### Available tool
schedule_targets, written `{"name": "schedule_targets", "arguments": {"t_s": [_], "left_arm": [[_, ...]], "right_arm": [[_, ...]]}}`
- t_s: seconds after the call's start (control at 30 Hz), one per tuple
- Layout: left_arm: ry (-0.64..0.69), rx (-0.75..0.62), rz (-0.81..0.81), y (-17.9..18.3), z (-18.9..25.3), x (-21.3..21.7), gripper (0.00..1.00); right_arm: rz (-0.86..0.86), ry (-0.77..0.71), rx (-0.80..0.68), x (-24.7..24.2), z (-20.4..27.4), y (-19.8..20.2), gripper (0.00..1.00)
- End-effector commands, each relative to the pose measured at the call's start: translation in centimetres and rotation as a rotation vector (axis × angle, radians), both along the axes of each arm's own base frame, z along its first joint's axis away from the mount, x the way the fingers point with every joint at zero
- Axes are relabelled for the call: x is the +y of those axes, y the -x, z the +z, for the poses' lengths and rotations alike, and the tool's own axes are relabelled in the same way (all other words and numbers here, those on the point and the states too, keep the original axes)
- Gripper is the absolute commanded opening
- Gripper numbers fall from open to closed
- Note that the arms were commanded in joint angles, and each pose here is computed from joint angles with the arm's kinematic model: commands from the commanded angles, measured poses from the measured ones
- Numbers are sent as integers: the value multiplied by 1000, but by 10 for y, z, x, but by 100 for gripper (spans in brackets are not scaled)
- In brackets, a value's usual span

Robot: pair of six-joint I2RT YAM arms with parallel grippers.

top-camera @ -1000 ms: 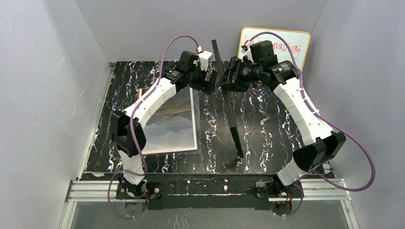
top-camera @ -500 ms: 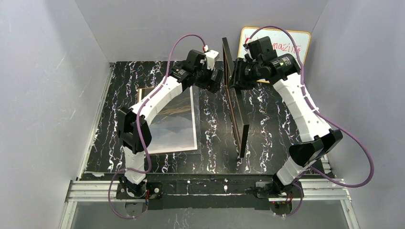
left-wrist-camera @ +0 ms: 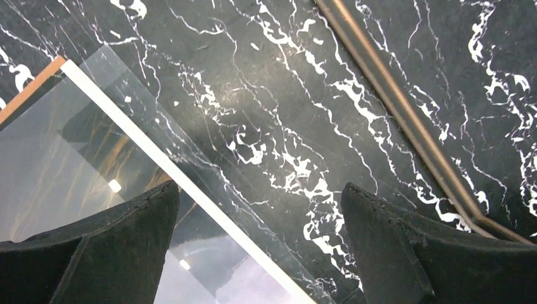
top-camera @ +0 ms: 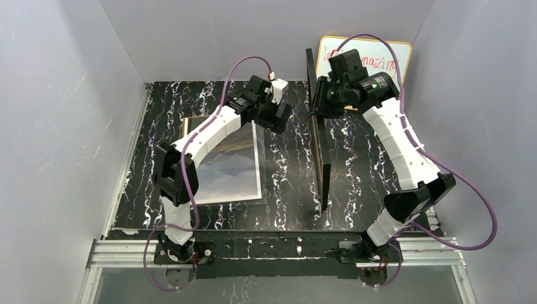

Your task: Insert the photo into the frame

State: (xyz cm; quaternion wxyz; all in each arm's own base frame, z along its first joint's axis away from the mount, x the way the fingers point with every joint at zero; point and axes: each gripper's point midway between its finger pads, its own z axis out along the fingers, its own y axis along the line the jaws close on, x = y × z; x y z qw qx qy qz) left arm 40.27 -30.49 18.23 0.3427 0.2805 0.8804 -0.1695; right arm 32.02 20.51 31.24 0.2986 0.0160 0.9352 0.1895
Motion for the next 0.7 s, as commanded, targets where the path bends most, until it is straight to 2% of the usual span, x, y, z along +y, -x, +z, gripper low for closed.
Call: {"name": "schedule_targets", "arguments": {"t_s": [0.0,0.33,0.67], "left_arm": [[-17,-44,0,20,35,21,98],[-41,-85,123,10,63,73,98],[-110,-46,84,23,34,85,98]], "right_arm": [[53,-218,-83,33,45,-3,1],[127,-502,-177,63,100,7,1],[36,-519,-136,38,51,7,1]]}}
